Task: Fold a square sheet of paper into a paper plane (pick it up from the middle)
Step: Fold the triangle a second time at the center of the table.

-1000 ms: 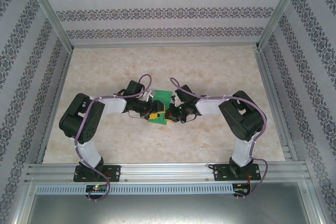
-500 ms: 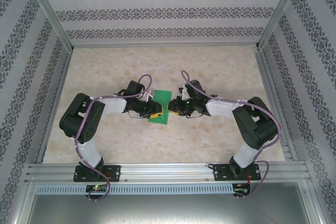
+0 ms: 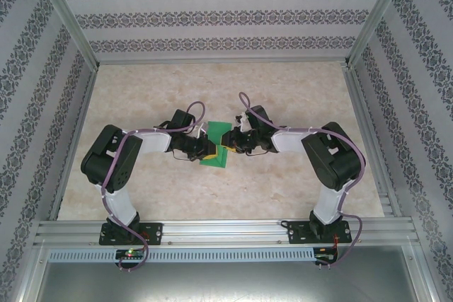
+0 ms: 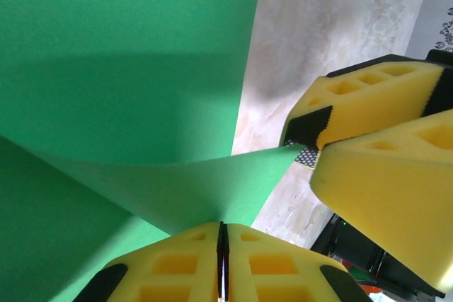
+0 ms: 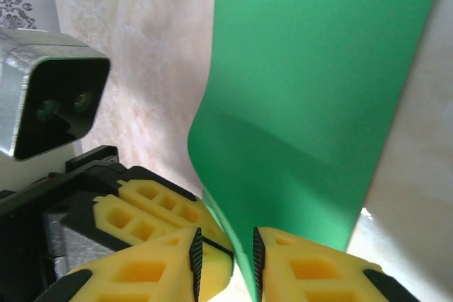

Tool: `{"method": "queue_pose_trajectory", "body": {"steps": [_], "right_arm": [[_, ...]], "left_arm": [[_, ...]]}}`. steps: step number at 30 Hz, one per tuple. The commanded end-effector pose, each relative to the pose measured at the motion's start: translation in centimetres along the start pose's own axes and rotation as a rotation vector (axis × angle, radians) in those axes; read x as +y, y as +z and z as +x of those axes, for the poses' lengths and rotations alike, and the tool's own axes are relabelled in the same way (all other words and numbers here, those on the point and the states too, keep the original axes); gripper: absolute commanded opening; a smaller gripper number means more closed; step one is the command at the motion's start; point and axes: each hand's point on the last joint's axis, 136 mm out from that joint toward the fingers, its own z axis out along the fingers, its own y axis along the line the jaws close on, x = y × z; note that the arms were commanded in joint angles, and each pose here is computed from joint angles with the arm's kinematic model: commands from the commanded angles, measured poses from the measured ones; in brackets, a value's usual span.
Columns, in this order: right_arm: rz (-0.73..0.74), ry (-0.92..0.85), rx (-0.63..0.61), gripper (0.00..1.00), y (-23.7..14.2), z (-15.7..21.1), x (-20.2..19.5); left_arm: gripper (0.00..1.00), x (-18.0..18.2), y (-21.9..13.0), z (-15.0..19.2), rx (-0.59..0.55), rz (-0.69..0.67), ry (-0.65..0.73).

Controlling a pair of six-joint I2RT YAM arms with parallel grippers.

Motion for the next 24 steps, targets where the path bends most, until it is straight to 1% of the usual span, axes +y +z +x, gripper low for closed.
{"method": "queue_pose_trajectory", "body": {"steps": [1,5,15,18,20,24], "right_arm": [[-0.042,-0.028,0.020,0.26,0.7,-0.1,1.3],[-0.028,-0.025,0.027,0.22,0.9,0.0,0.8],[0.009,-0.030,0.047,0.21,1.2,0.3,-0.1],[0.024,-0.051,0.062,0.14,1.2,0.4,-0.4],[0.043,-0.070,0.067,0.07,1.1,0.2,-0.8],[0.070,-0.087,0.072,0.02,1.0,-0.3,-1.4]], "left_arm": [[0.12,0.5,-0.1,-0.3,0.002,-0.009,-0.001],[0.11,0.5,0.0,-0.3,0.001,-0.007,-0.001],[0.11,0.3,0.0,-0.6,-0.013,0.004,-0.010],[0.11,0.1,0.0,-0.7,-0.022,0.017,-0.015],[0.11,-0.1,0.0,-0.8,-0.026,0.025,-0.015],[0.12,-0.5,-0.2,-0.9,-0.040,0.039,0.000]]}}
